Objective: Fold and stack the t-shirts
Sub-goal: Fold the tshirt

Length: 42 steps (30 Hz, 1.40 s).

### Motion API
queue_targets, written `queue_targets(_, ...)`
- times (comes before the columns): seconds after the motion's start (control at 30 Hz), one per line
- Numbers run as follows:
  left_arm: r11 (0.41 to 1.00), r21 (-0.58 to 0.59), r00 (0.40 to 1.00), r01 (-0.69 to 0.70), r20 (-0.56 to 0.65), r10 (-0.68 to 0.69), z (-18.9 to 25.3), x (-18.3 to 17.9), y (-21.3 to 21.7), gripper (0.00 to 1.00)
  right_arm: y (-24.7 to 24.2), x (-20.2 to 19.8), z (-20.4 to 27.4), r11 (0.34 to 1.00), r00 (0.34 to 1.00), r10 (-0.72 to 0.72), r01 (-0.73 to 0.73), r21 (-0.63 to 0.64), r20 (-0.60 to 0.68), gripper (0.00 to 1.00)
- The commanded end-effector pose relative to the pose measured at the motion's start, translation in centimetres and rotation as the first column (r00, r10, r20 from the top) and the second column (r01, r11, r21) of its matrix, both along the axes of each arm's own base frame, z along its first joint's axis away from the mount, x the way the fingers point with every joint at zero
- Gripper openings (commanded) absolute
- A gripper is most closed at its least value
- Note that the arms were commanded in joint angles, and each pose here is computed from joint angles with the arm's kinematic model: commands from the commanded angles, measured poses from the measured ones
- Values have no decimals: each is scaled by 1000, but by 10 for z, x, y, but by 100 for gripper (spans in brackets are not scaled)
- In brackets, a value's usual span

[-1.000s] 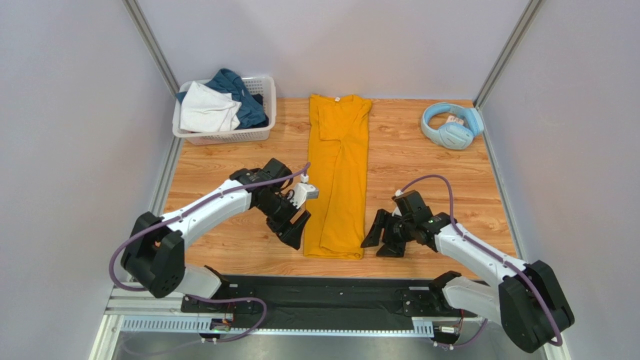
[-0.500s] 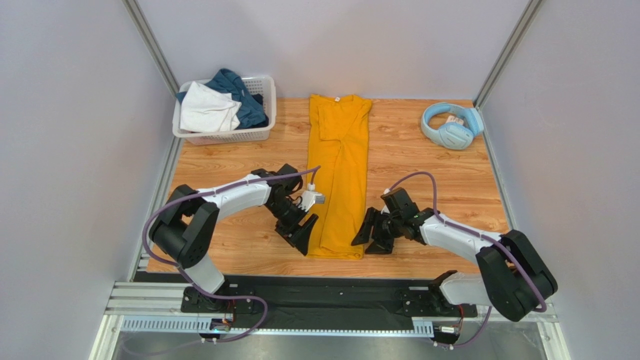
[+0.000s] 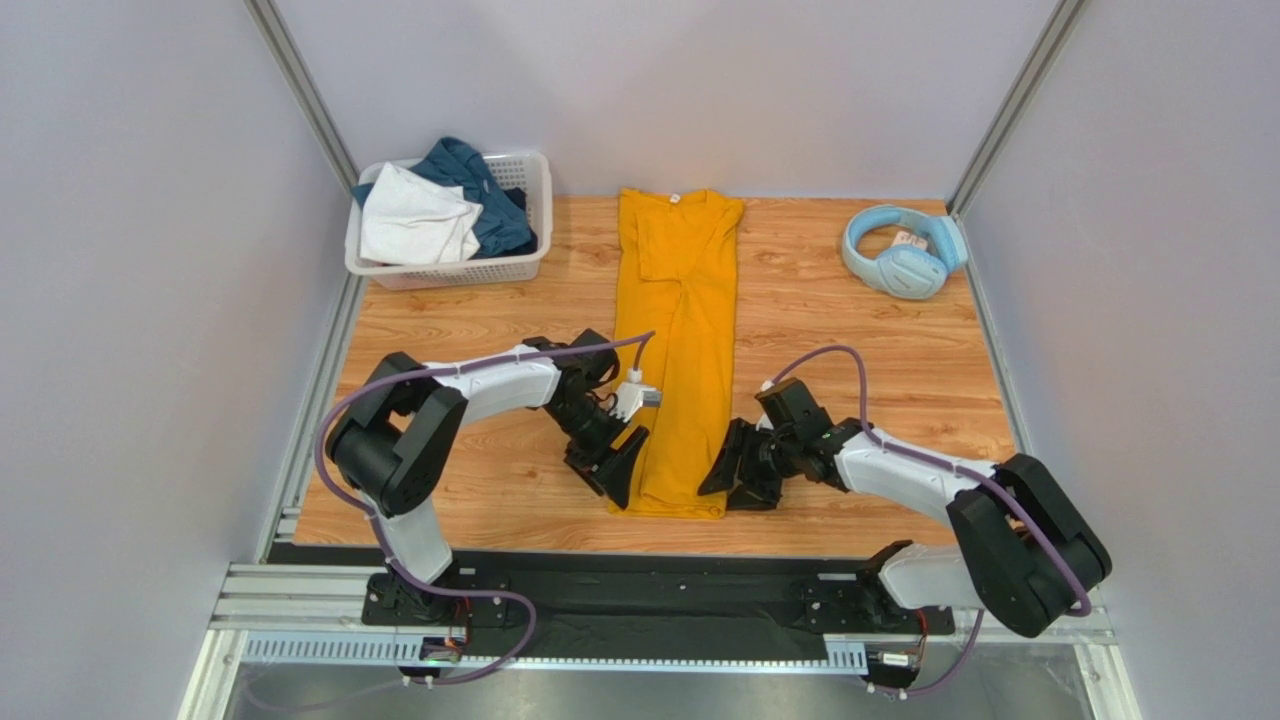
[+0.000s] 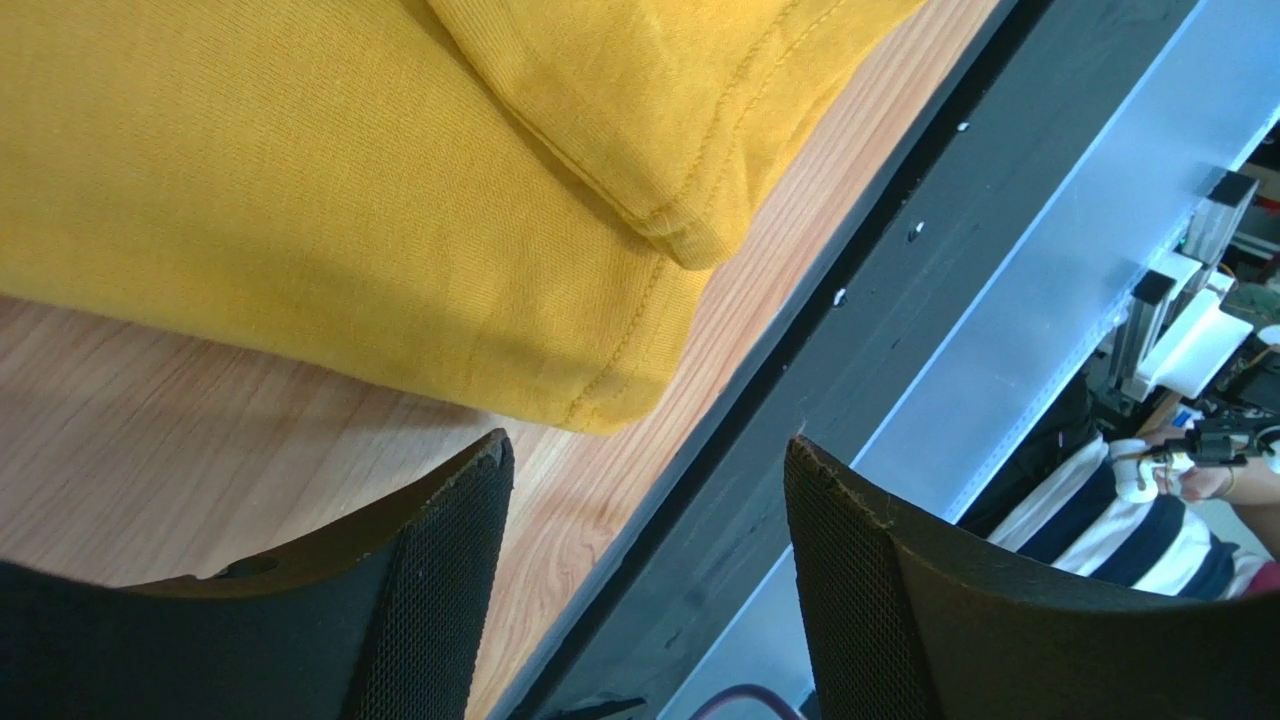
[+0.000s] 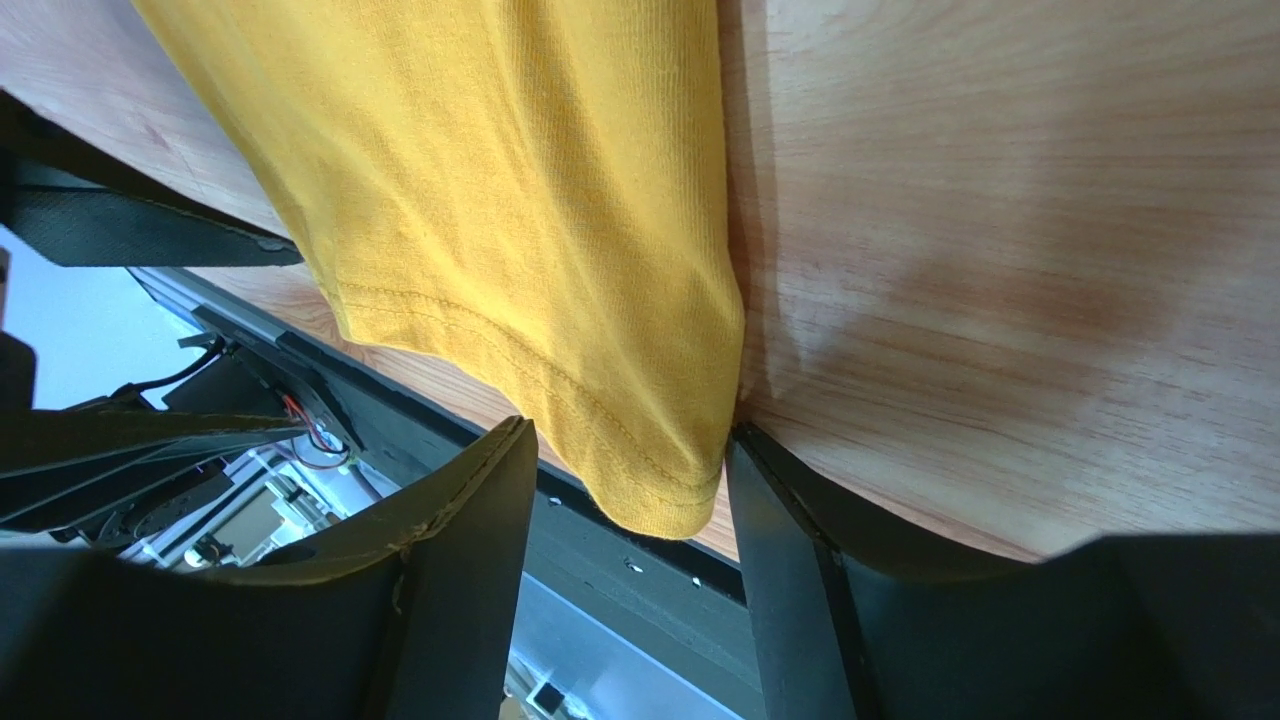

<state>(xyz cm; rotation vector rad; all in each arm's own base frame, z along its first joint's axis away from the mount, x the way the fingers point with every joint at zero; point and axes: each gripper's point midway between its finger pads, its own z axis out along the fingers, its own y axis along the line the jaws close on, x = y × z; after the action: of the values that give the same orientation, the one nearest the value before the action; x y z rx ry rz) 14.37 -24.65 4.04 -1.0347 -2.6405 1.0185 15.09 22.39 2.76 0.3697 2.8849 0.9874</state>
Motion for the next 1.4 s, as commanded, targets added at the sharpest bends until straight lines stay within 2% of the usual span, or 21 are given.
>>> queue_targets(0.0,1000,13,1000,6,12,-6,-4,2,-2,73,3,-3,-1,1000,1000,0,0,9,4,55)
queue_targets(0.43,996,82,999,29,37,-33,-20,-1,-1,71,6,-3,1,1000,1000,13,-13,12,2,54)
queue_targets(0.47,996,87,999,35,23,-37,-23,-1,-3,67,6,-4,0,1000,1000,13,-13,11,-1,52)
queue_targets(0.5,995,85,999,45,19,-46,-23,-2,-6,58,5,-4,0,1000,1000,14,-14,11,-3,52)
queue_targets(0.6,994,94,998,57,2,-57,-26,0,-8,50,5,-8,-1,1000,1000,14,-14,11,-10,50)
queue_targets(0.7,993,102,998,57,2,-57,-28,0,-8,54,3,-11,-4,1000,1000,14,-14,8,-16,50)
queue_targets(0.97,993,102,998,55,15,-57,-26,0,-6,55,12,-4,-2,999,1000,27,-27,22,-15,45)
queue_targets(1.13,993,101,997,63,31,-67,-23,4,-8,39,11,-6,-3,1000,999,25,-25,18,-19,35)
queue_targets(1.23,993,96,996,74,49,-79,-16,10,-10,21,10,-6,-1,1000,1000,23,-23,17,-15,29)
queue_targets(1.27,992,95,995,77,56,-83,-14,11,-10,9,11,-5,3,999,1000,22,-22,23,-3,27)
queue_targets(1.33,993,83,993,79,83,-86,-5,15,-12,0,9,-6,5,1000,1000,26,-26,14,0,26)
queue_targets(1.37,993,81,991,88,98,-95,-3,16,-11,0,10,-3,9,999,1000,29,-29,17,11,24)
